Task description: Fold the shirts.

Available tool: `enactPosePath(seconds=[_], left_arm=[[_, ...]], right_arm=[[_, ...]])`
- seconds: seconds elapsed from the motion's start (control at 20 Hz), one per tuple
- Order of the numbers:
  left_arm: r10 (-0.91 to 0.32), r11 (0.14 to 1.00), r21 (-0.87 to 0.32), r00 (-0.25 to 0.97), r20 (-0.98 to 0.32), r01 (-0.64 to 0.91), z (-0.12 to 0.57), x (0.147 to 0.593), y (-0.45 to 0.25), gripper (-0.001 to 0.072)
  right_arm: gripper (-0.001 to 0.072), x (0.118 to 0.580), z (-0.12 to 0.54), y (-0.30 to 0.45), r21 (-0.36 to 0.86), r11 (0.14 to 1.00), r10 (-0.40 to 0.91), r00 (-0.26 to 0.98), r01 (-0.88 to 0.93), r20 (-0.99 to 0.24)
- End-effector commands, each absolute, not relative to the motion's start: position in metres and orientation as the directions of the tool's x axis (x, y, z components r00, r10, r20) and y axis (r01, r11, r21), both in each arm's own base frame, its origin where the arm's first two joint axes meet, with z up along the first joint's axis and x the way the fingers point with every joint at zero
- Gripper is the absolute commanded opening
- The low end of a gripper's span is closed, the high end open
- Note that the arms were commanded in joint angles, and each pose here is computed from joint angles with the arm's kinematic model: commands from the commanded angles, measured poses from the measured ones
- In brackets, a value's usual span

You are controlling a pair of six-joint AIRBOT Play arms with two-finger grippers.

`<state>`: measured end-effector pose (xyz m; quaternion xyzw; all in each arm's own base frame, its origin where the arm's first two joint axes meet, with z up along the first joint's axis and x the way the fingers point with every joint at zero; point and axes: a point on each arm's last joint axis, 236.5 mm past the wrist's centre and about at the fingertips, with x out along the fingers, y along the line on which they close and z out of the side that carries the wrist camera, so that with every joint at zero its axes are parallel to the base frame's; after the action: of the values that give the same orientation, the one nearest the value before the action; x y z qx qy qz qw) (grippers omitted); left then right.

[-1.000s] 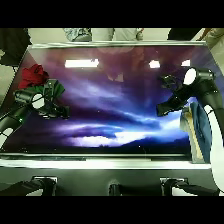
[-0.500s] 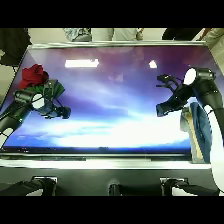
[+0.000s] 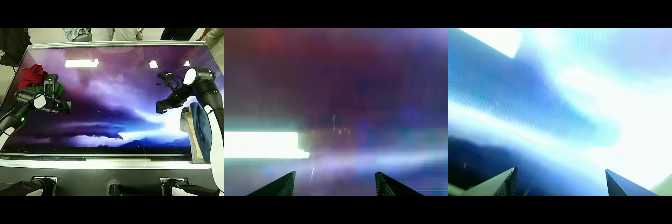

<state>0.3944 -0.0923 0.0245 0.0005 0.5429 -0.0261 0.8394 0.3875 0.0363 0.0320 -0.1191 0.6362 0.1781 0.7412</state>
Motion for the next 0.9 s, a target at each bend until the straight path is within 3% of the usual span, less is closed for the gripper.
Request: enactPosePath(seconds=[0.0,0.05,0.15,0.25,0.35,0.45,0.6,0.75,0.85], left_arm=[[-0.094,0.995,-0.072,0.536,-0.839,0.062,0.04,0.425,-0.105,0.0594],[-0.105,0.994,-0.08,0.572,-0.814,0.069,0.047,0.434,-0.107,0.061],[-0.085,0.996,-0.054,0.601,-0.795,0.069,0.057,0.442,-0.101,0.072],[-0.016,1.0,-0.003,0.644,-0.765,0.021,0.076,0.457,-0.069,0.072],[0.066,0.973,-0.105,0.682,-0.728,-0.207,0.103,0.472,-0.008,0.072],[0.142,0.824,-0.283,0.664,-0.734,-0.49,0.106,0.467,0.068,0.072],[0.067,0.544,-0.416,0.532,-0.844,-0.729,0.045,0.43,0.13,0.072],[-0.055,0.37,-0.521,0.541,-0.839,-0.77,-0.008,0.424,0.147,0.072],[-0.048,0.35,-0.59,0.616,-0.787,-0.727,-0.02,0.446,0.154,0.072]], right_arm=[[0.063,0.416,0.037,0.037,0.003,0.913,0.113,0.247,-0.407,-0.962],[0.0631,0.426,0.04,0.037,-0.013,0.916,0.113,0.288,-0.402,-0.951],[0.0704,0.443,0.046,0.037,-0.04,0.919,0.113,0.359,-0.392,-0.926],[0.0703,0.457,0.052,0.037,-0.063,0.922,0.113,0.421,-0.383,-0.9],[0.0703,0.45,0.048,0.037,-0.052,0.919,0.113,0.39,-0.39,-0.914],[0.0686,0.431,0.04,0.038,-0.017,0.915,0.119,0.309,-0.403,-0.944],[0.0664,0.412,0.036,0.046,0.036,0.894,0.152,0.227,-0.447,-0.962],[0.0666,0.406,0.037,0.06,0.085,0.864,0.21,0.202,-0.497,-0.957],[0.0666,0.403,0.039,0.071,0.119,0.835,0.258,0.191,-0.538,-0.947]])
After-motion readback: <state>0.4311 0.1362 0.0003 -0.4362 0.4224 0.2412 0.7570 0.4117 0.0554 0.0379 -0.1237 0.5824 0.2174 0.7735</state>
